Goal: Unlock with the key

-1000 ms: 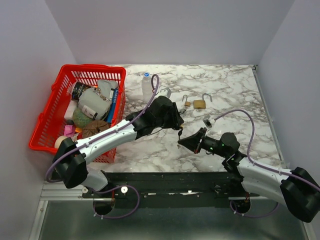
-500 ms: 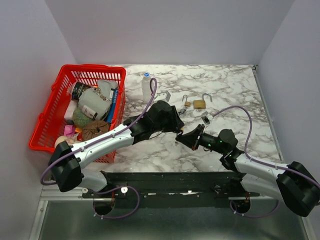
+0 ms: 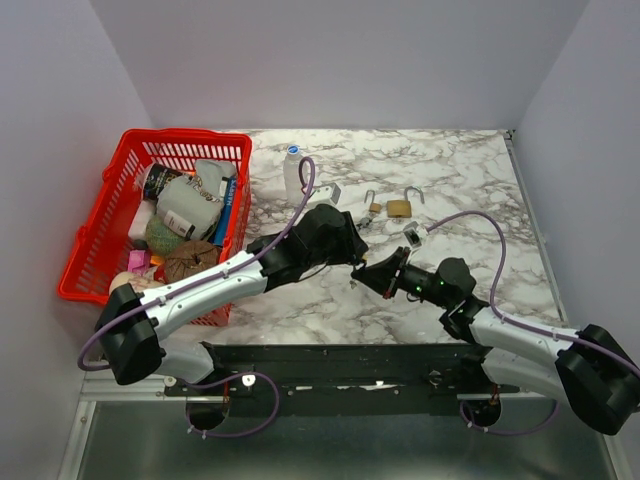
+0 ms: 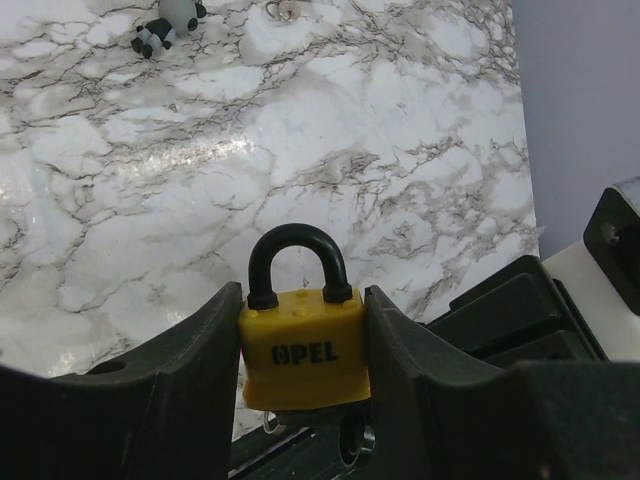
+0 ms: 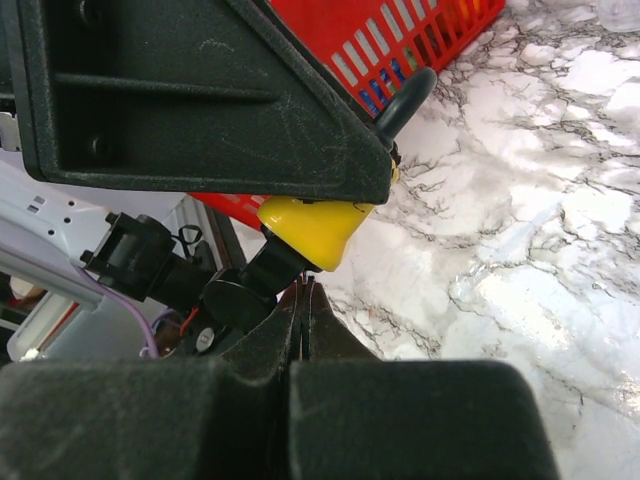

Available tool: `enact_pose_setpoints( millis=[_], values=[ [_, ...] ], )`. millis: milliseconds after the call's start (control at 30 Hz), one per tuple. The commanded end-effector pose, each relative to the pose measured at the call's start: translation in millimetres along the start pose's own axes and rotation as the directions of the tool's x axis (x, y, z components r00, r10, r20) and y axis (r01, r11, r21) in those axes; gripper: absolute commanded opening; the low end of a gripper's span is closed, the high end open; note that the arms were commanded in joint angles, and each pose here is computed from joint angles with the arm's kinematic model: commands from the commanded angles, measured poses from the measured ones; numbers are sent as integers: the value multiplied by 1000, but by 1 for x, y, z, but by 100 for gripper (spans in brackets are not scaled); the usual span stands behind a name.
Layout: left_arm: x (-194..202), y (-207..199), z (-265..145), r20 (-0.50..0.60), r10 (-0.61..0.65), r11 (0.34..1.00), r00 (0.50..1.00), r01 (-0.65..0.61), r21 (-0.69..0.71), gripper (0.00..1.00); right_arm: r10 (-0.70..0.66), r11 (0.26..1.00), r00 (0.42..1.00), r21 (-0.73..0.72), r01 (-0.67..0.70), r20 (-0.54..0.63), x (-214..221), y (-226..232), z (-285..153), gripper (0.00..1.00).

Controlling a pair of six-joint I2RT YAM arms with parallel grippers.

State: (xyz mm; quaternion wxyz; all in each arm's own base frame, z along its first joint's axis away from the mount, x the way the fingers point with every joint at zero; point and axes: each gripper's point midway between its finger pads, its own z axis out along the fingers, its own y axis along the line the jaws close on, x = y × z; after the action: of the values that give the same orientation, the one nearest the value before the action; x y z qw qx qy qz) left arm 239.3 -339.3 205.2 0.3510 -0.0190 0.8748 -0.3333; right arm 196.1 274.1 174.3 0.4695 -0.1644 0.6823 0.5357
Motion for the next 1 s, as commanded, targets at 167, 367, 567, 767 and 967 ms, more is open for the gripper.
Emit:
enact_pose_setpoints(
  millis=[167, 367, 567, 767, 967],
  values=[
    [-12, -11, -14, 65, 13, 1000, 998, -14, 17, 0, -2, 997, 997, 74, -3, 77, -23, -7, 5, 1],
    [-12, -9, -17, 80, 47, 999, 996, -46, -17, 0, 37, 992, 996, 120, -46, 82, -19, -17, 6, 1],
    [-11, -7, -18, 77, 77, 997, 994, -75, -33, 0, 27, 989, 993, 142, -43, 116, -28, -19, 4, 1],
    [-5, -4, -18, 66, 115, 992, 991, -111, -56, 0, 6, 986, 986, 165, -34, 165, -41, -21, 2, 1],
    [5, -1, -16, 49, 134, 989, 990, -131, -64, 0, -19, 983, 977, 185, -21, 214, -54, -22, 0, 1]
  ],
)
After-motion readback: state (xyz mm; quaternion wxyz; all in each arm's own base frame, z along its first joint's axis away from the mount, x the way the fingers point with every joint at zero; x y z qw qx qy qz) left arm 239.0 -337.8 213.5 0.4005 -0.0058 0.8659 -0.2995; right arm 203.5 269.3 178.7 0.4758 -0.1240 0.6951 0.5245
